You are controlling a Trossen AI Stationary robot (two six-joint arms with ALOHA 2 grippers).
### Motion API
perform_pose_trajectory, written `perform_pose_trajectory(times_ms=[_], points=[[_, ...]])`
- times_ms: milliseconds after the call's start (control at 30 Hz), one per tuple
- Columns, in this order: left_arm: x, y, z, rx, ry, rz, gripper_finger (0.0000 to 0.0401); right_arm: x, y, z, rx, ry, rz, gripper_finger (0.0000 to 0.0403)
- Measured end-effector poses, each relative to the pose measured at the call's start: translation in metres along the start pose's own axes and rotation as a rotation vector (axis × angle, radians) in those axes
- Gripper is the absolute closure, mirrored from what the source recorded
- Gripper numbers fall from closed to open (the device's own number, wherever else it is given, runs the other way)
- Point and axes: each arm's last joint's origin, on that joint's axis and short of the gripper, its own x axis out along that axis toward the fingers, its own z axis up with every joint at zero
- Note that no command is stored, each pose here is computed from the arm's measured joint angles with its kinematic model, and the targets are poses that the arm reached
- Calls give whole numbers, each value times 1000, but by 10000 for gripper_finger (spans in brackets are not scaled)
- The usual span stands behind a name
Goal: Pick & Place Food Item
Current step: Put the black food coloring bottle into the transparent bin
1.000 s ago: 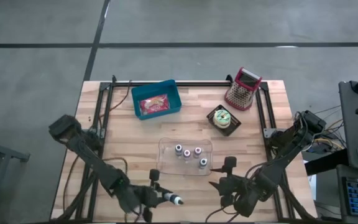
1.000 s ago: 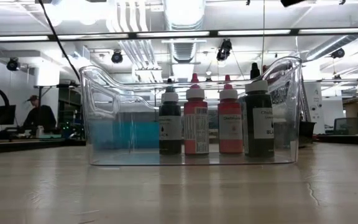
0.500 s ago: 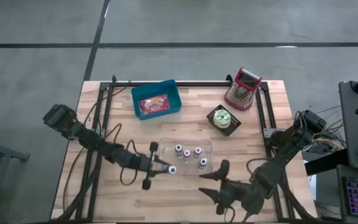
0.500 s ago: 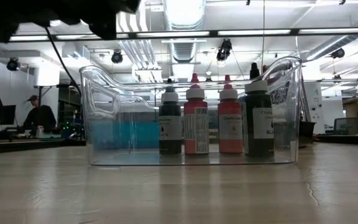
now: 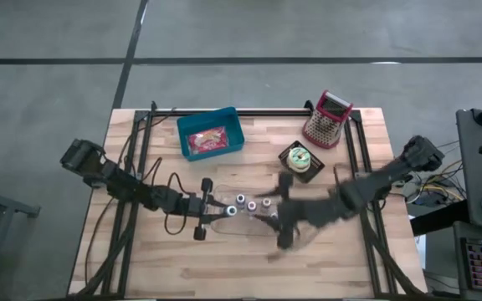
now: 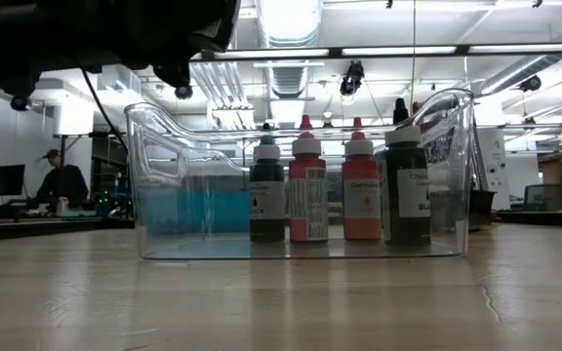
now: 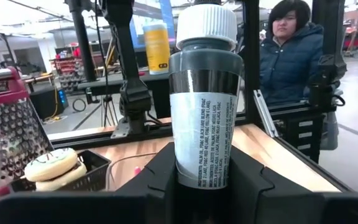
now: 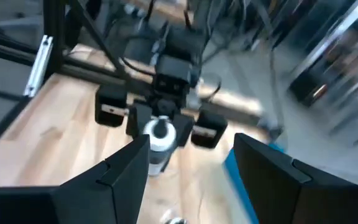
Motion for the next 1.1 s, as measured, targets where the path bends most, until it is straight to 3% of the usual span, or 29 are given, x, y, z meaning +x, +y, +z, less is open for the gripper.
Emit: perform_pose_trajectory(times_ms=[233,333,633,1100], points=[[2,9,-2,-23,13,33,309,7,-65,22,219,210,221,175],[2,13,-3,-41,19,48,309,18,-77,24,242,286,218,175],[4,27,-5,-86,23,105,309,74,-66,22,183,594,251,175],[5,29,-5,-104,20,94,309,99,-62,36,124,645,236,175]])
